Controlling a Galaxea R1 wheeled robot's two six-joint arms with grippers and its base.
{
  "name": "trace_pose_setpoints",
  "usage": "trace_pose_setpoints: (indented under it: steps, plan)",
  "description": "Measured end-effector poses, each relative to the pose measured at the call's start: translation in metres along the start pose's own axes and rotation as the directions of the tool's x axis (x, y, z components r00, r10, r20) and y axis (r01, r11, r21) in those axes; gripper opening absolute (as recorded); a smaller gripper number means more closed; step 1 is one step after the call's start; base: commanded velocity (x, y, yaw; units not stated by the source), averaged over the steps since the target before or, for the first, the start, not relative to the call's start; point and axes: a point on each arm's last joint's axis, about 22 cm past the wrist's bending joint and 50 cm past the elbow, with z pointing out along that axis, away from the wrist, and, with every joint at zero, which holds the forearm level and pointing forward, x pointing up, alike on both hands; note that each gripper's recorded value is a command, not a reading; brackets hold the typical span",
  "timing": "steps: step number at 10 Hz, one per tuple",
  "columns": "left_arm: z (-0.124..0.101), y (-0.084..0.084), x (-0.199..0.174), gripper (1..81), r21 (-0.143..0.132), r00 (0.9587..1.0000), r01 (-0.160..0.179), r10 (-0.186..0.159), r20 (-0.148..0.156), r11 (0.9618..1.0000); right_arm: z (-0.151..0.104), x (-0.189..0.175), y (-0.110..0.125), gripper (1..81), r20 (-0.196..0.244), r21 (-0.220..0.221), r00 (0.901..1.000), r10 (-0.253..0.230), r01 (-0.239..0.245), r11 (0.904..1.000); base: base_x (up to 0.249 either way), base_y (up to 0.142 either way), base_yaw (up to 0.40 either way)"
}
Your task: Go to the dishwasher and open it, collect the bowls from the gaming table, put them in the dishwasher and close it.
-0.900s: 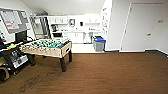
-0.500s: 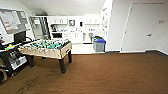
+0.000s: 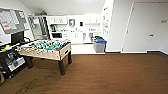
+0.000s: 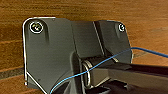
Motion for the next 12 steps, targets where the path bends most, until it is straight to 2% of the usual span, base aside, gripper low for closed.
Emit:
trace_pose_setpoints:
  steps: [12]
  plan:
    - [0.004,0.01,0.004,81.1,-0.013,0.9999,-0.01,0.01,-0.005,0.9999,0.004,0.002,-0.011,81.1,-0.003,0.014,1.0,0.0,0.0,0.9999,0.174,0.0,0.0]
